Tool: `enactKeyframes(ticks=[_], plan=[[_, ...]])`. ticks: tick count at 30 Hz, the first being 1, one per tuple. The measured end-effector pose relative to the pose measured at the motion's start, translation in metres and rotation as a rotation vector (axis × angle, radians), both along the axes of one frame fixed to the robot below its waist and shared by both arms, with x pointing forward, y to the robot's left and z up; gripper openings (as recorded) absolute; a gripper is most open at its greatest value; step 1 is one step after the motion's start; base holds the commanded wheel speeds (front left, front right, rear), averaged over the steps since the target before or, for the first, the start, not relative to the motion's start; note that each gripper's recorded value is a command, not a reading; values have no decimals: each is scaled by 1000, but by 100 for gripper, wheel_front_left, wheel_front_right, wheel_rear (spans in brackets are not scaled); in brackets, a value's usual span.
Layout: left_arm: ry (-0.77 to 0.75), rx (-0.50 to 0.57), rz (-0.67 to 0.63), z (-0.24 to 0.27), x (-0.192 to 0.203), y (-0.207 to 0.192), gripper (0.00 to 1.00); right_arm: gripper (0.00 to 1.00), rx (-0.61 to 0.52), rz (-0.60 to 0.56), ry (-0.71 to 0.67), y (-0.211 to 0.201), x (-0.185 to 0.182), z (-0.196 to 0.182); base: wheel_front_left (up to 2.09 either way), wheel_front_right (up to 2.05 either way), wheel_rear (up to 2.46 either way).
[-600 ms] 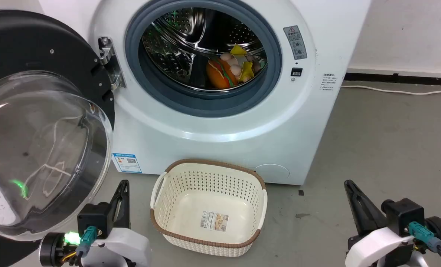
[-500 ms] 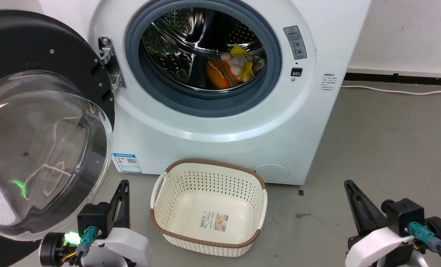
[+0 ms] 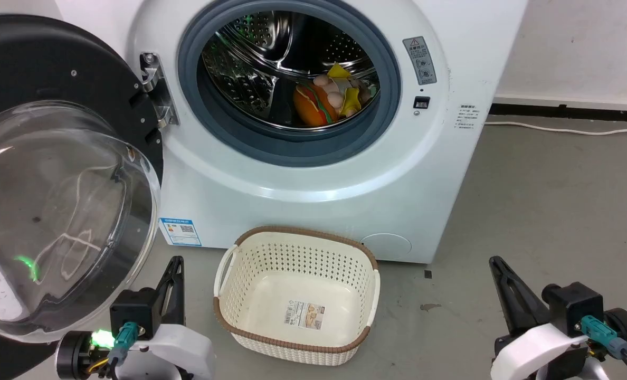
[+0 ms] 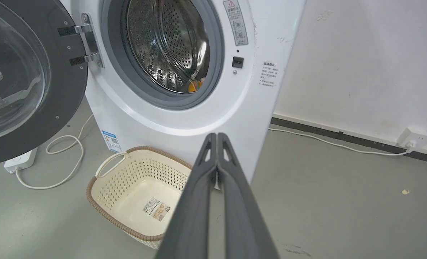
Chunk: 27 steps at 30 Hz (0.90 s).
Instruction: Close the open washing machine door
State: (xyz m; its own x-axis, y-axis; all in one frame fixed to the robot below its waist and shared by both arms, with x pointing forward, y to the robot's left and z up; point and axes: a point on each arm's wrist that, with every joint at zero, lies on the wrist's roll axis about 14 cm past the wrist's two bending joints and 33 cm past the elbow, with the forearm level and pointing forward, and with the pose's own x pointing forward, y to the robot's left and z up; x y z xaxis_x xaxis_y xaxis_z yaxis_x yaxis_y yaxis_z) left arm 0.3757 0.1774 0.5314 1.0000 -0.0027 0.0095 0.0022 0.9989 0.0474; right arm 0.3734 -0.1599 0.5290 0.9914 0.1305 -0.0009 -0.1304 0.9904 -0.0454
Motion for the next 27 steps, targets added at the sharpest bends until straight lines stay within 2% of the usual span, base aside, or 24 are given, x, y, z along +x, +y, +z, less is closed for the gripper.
enactKeyframes(ticks=[24, 25, 27], plan=[[0, 0, -1, 0, 0, 0, 0, 0, 0, 0, 0, 0, 0, 0, 0, 0, 0], [0, 0, -1, 0, 0, 0, 100, 100, 0, 0, 0, 0, 0, 0, 0, 0, 0], [0, 0, 0, 0, 0, 0, 100, 100, 1, 0, 0, 0, 0, 0, 0, 0, 0]])
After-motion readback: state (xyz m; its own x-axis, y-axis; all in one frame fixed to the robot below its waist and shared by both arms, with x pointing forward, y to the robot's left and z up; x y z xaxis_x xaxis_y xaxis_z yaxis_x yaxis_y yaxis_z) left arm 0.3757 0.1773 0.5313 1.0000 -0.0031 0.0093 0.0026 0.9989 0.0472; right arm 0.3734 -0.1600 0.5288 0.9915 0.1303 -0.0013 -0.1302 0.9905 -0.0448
